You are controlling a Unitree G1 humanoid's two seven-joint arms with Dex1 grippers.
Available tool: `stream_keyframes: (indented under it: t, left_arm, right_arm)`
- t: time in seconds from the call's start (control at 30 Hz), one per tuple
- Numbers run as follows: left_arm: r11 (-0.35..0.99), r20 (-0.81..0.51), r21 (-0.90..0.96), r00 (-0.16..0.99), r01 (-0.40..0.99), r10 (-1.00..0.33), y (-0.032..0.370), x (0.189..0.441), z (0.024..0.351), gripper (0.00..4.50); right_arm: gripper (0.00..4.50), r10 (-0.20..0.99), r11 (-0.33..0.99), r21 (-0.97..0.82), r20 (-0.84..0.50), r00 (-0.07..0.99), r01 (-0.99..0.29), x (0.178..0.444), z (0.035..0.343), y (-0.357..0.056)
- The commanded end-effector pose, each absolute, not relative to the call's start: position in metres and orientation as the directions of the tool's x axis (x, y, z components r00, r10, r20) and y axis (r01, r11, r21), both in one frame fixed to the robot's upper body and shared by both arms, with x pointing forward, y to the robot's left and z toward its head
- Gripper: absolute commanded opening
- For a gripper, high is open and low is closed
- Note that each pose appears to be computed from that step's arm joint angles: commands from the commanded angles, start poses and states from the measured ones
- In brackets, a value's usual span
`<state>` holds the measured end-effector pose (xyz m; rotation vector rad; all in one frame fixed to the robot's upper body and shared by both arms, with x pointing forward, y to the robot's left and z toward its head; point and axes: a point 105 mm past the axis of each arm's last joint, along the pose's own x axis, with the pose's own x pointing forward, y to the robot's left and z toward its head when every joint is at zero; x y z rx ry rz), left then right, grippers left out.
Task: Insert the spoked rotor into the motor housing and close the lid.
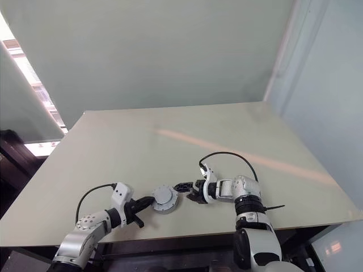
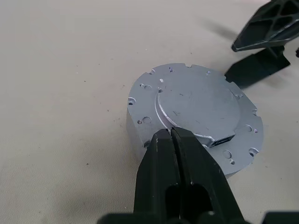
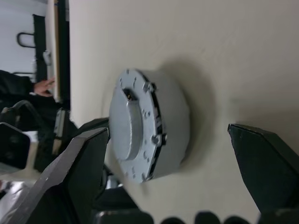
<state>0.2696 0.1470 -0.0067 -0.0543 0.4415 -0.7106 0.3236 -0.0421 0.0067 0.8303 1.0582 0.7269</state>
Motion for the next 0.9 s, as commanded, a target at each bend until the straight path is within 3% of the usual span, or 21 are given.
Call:
stream_keyframes:
  t: [0.03, 0.9]
  left_arm:
    - [0.752, -0.414, -0.204, 0.640, 0.627, -0.647, 0.143, 0.266, -0.016, 0.00]
    - [0.763, -0.414, -0.197, 0.653, 0.616, -0.634, 0.145, 0.265, -0.014, 0.00]
  right_arm:
    - [4.48, 0.872, 0.436, 0.892, -0.386, 0.301, -0.121, 0.323, 0.016, -0.028]
    - [4.48, 0.937, 0.326, 0.935, -0.300, 0.180, -0.140, 0.304, 0.023, 0.030]
